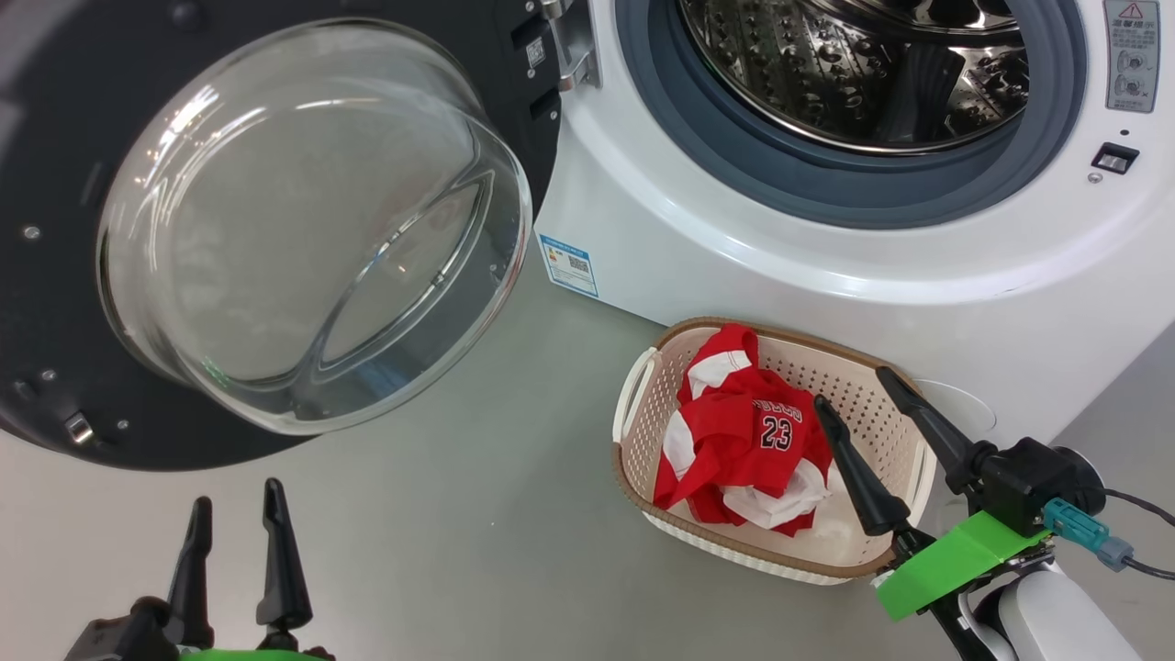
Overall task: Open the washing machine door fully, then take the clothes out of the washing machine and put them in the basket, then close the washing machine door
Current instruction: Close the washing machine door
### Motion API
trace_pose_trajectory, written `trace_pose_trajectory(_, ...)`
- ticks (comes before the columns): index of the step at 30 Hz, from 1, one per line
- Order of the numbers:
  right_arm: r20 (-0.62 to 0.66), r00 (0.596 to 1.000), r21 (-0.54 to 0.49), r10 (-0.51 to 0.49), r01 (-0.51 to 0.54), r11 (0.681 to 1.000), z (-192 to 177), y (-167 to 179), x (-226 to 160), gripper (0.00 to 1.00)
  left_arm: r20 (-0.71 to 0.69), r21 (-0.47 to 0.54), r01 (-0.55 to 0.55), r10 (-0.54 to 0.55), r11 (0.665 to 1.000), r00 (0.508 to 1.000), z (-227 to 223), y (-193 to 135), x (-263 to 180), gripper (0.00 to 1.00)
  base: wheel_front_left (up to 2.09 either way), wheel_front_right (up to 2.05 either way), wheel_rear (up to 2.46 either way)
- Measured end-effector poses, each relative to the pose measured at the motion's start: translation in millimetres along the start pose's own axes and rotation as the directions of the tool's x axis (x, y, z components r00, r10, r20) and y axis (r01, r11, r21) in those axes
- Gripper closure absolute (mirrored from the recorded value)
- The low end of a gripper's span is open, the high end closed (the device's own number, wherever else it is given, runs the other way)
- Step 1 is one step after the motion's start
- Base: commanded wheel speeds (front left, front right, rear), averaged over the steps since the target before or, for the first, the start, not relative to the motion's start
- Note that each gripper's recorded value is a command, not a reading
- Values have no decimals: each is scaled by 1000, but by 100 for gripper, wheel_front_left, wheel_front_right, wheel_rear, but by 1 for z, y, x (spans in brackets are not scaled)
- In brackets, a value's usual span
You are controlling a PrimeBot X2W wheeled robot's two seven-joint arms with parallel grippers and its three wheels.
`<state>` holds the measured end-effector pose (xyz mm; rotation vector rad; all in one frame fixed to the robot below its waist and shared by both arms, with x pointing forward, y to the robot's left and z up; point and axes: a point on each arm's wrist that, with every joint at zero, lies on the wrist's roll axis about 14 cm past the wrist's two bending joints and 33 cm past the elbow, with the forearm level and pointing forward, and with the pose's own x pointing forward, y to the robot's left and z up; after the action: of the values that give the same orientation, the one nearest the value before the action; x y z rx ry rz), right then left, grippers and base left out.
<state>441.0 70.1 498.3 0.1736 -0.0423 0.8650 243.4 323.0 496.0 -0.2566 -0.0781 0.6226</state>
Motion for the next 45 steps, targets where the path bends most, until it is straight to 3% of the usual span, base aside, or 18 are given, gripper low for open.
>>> trace_pose_trajectory(7, -3, 1000, 1, -4, 4, 1000, -1, -2, -1, 0, 7, -23, 5, -5, 1000, 1000, 2, -3, 2, 0, 0, 0, 0)
trace_pose_trajectory(8, -3, 1000, 1, -5, 5, 1000, -1, -2, -1, 0, 9, -29, 6, -6, 1000, 1000, 3, -4, 2, 21, 0, 0, 0)
trace_pose_trajectory(9, -3, 1000, 1, -5, 5, 1000, -1, -2, -1, 0, 11, -36, 8, -7, 999, 1000, 4, -5, 2, 61, 0, 0, 0)
trace_pose_trajectory(10, -2, 1000, 1, -6, 6, 1000, -1, -2, -1, 0, 16, -44, 13, -12, 999, 1000, 5, -6, 2, 85, 0, 0, 0)
trace_pose_trajectory(11, -2, 1000, 1, -6, 6, 1000, -1, -2, -1, 0, 22, -48, 19, -18, 999, 1000, 7, -8, 3, 100, 0, 0, 0)
trace_pose_trajectory(14, -1, 1000, 2, -7, 7, 1000, -1, -2, -1, 0, 74, -72, 52, -46, 996, 996, 23, -15, 10, 100, 0, 0, 0)
trace_pose_trajectory(19, 0, 1000, 7, -10, 10, 1000, -1, -2, -1, 0, 278, -85, 134, -105, 987, 955, 89, -29, 28, 100, 0, 0, 0)
trace_pose_trajectory(25, 3, 1000, 14, -17, 17, 1000, -1, -3, -1, 0, 595, -37, 178, -121, 983, 795, 201, -25, 31, 100, 0, 0, 0)
trace_pose_trajectory(30, 6, 1000, 17, -20, 20, 1000, 0, -3, 0, 0, 709, -28, 195, -118, 980, 695, 261, -7, 41, 100, 0, 0, 0)
trace_pose_trajectory(37, 3, 1000, 26, -21, 21, 999, -2, -1, -2, 0, 646, -238, 216, -12, 947, 763, 288, 33, 96, 100, 0, 0, 0)
trace_pose_trajectory(42, -4, 1000, 35, -28, 28, 999, -5, -2, -4, 0, 521, -343, 154, 51, 927, 852, 288, 63, 132, 100, 0, 0, 0)
trace_pose_trajectory(45, -8, 999, 39, -33, 33, 999, -7, -3, -5, 0, 407, -429, 120, 72, 895, 911, 276, 75, 150, 100, 0, 0, 0)
